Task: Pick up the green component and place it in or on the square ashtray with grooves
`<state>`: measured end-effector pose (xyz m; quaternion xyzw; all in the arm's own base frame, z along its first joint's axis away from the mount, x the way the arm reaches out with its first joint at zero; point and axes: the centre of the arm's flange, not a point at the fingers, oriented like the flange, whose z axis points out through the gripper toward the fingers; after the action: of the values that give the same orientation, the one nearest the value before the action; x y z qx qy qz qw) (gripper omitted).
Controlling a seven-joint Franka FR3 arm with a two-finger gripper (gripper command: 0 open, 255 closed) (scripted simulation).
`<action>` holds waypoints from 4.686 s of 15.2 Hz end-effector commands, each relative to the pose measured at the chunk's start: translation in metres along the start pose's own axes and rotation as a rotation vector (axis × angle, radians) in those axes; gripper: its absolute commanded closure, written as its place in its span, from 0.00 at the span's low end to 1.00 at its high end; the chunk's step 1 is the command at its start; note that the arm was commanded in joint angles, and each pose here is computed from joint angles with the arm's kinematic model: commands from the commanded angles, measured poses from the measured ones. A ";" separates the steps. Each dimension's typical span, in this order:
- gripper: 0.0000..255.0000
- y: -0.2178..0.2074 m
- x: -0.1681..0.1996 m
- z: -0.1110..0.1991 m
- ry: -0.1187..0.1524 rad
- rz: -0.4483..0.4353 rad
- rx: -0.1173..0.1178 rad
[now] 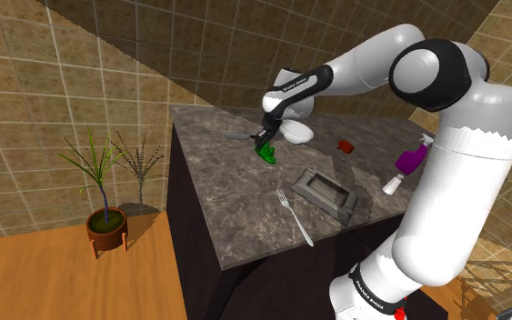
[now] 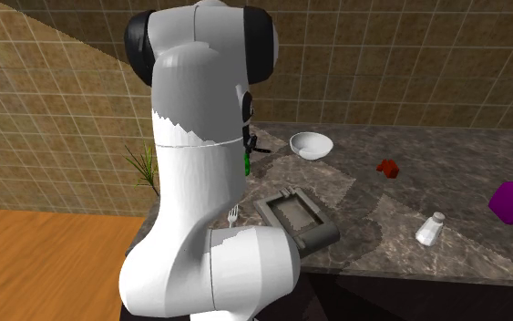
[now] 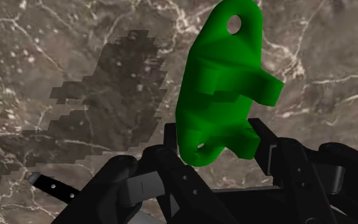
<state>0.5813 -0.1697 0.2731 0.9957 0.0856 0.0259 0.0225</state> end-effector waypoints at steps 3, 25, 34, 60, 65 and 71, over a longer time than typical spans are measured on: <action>1.00 -0.001 0.001 -0.022 0.000 0.000 0.000; 1.00 0.024 -0.140 -0.089 0.000 0.000 0.000; 1.00 0.042 -0.257 -0.099 0.000 0.000 0.000; 1.00 0.046 -0.318 -0.020 0.000 0.000 0.000; 0.00 0.046 -0.318 -0.020 0.000 0.000 0.000; 0.00 0.046 -0.318 -0.059 0.000 0.000 0.000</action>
<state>0.2738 -0.2690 0.3065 0.9957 0.0857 0.0268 0.0228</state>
